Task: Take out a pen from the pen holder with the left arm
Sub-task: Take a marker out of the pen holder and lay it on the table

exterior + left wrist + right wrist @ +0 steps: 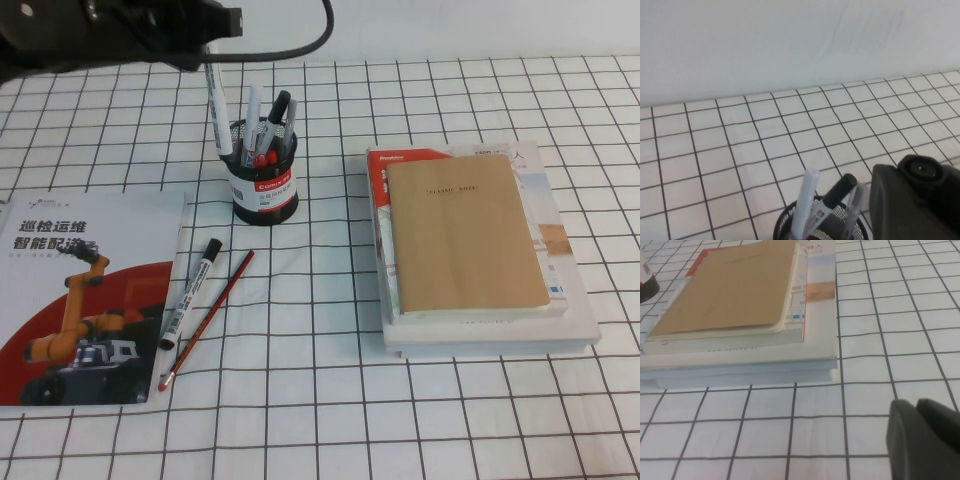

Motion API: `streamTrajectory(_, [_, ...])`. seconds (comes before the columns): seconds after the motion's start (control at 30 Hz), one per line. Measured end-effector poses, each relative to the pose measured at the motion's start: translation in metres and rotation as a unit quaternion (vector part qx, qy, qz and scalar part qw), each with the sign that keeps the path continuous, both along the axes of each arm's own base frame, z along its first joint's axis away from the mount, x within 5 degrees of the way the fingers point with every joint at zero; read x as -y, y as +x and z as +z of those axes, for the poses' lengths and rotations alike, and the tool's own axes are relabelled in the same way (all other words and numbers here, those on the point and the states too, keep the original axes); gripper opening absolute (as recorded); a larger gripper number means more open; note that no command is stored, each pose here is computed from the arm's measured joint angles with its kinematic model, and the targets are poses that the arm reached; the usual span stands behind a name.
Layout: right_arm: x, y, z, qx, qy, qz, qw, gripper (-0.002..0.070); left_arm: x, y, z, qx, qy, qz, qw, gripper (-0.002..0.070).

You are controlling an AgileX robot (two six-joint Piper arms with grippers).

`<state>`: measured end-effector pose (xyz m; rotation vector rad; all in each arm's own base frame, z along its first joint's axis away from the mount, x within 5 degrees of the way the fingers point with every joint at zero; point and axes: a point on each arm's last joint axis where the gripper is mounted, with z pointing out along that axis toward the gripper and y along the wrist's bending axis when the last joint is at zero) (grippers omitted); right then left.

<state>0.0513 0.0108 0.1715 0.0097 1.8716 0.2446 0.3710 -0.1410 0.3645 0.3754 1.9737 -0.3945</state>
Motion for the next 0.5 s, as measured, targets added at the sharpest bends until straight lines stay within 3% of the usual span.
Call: streamTrajectory(0.5, [0.0, 0.0, 0.0, 0.0, 0.0, 0.0, 1.0, -0.0015, -0.003, -0.043, 0.022, -0.149, 0.087, -0.101, 0.98, 0.0119])
